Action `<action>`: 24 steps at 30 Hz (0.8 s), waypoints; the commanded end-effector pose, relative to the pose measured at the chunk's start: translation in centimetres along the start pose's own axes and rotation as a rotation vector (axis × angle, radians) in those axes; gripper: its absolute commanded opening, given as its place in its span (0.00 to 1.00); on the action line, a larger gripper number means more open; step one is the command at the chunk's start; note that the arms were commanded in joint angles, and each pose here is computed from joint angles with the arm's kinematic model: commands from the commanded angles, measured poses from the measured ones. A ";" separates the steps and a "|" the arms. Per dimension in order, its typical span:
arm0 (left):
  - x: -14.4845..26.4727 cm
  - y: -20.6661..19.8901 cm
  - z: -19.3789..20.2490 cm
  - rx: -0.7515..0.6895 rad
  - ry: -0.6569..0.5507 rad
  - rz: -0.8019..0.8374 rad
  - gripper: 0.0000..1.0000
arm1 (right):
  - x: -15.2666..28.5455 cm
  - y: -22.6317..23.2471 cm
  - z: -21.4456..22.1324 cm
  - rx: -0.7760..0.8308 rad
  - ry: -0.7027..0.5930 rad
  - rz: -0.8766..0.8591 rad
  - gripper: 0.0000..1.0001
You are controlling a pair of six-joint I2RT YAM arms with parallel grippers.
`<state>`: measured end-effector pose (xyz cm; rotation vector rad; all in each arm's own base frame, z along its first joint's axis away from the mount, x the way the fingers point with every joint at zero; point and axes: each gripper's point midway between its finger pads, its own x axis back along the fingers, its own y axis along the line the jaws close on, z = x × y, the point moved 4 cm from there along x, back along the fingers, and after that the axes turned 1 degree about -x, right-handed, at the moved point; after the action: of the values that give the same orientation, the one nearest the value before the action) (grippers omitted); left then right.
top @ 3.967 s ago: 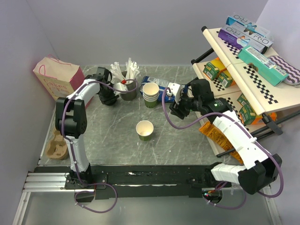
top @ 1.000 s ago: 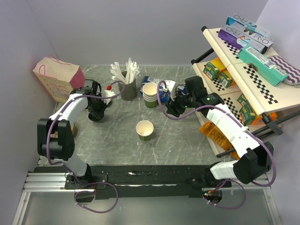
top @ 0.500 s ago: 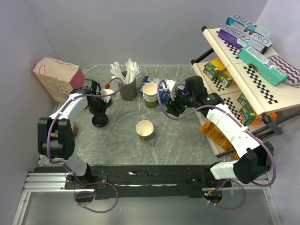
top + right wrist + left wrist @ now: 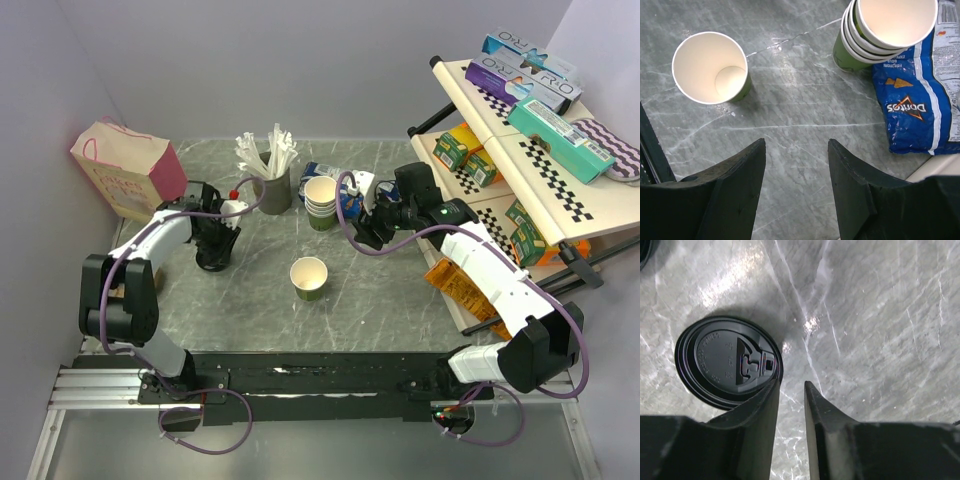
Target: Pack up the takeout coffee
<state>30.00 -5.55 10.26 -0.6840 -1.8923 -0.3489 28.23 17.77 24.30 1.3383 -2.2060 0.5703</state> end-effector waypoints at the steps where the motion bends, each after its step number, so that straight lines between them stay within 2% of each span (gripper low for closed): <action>1: -0.3 0.0 -0.8 -0.004 -0.029 -0.018 0.29 | 0.9 0.1 -1.1 0.015 -0.054 0.015 0.60; 4: -0.4 0.2 -1.1 -0.005 -0.035 -0.026 0.26 | 1.0 0.1 -1.0 0.015 -0.051 0.019 0.60; 15: -1.3 0.4 -1.0 -0.001 -0.004 -0.017 0.25 | 0.8 0.0 -0.9 0.017 -0.051 0.020 0.60; 24: -1.4 0.6 -1.1 0.000 0.000 -0.019 0.16 | 0.6 -0.2 -1.0 0.017 -0.048 0.018 0.60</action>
<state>30.51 -5.80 8.61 -0.6753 -1.8612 -0.3633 28.19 17.75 24.21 1.3379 -2.2064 0.5706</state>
